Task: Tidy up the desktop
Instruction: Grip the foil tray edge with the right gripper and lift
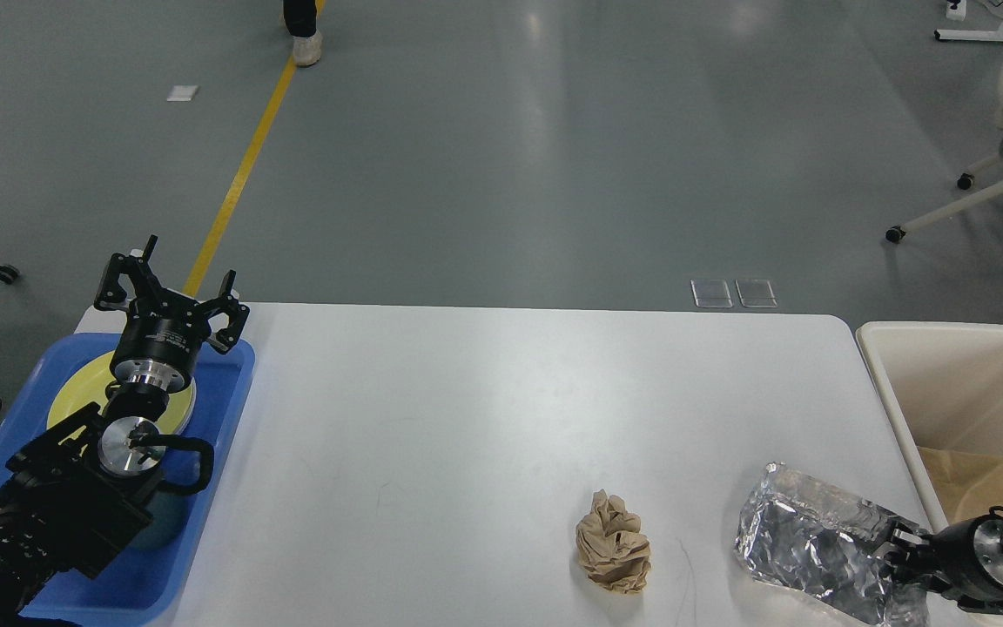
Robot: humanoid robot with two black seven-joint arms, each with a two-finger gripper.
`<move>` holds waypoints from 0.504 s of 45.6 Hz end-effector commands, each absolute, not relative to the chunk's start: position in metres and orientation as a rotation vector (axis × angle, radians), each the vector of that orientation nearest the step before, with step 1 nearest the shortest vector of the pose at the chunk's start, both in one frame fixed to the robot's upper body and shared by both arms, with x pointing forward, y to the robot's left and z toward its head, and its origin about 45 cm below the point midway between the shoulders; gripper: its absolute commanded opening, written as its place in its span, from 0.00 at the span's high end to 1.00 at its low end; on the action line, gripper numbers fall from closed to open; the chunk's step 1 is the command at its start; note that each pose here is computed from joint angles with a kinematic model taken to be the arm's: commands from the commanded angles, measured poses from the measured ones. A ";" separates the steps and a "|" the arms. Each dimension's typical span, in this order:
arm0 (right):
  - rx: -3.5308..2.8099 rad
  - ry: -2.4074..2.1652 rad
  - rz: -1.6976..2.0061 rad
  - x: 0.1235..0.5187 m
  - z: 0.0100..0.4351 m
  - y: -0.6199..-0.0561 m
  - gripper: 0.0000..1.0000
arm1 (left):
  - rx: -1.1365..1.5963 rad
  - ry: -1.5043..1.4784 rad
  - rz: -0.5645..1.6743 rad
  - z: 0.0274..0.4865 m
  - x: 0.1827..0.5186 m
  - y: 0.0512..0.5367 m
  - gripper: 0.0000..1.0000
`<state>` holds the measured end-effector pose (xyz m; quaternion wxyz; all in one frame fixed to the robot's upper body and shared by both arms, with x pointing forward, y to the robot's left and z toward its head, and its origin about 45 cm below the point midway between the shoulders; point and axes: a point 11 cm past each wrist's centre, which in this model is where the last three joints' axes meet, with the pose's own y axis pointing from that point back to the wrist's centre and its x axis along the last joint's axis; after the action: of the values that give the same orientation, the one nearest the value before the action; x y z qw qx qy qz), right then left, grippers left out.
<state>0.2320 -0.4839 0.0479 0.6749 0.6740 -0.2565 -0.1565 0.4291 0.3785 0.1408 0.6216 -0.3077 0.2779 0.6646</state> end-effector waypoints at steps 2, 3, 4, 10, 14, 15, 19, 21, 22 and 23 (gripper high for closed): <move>1.519 -0.578 -0.351 0.236 0.051 -0.483 1.00 | -0.707 0.638 1.527 0.141 0.429 0.379 0.03; 1.518 -0.579 -0.347 0.237 0.051 -0.484 1.00 | -0.707 0.638 1.527 0.141 0.429 0.379 0.03; 1.518 -0.579 -0.346 0.237 0.052 -0.484 1.00 | -0.707 0.638 1.527 0.141 0.429 0.379 0.03; 1.525 -0.578 -0.357 0.246 0.063 -0.485 1.00 | -0.707 0.638 1.527 0.141 0.429 0.379 0.03; 1.542 -0.581 -0.403 0.253 0.078 -0.489 1.00 | -0.707 0.638 1.527 0.141 0.429 0.379 0.03; 1.548 -0.583 -0.416 0.256 0.083 -0.490 1.00 | -0.707 0.638 1.527 0.141 0.429 0.379 0.03; 1.573 -0.550 -0.479 0.264 0.103 -0.488 1.00 | -0.708 0.637 1.528 0.141 0.429 0.379 0.03; 1.586 -0.530 -0.515 0.269 0.115 -0.486 1.00 | -0.707 0.638 1.527 0.141 0.429 0.379 0.03; 1.591 -0.520 -0.528 0.272 0.122 -0.485 1.00 | -0.707 0.638 1.527 0.141 0.429 0.379 0.03; 1.600 -0.509 -0.544 0.274 0.128 -0.483 1.00 | -0.707 0.638 1.527 0.141 0.429 0.379 0.03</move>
<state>0.2624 -0.4885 0.0985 0.6500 0.6897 -0.2447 -0.2047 0.4291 0.3786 0.1409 0.6216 -0.3077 0.2779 0.6646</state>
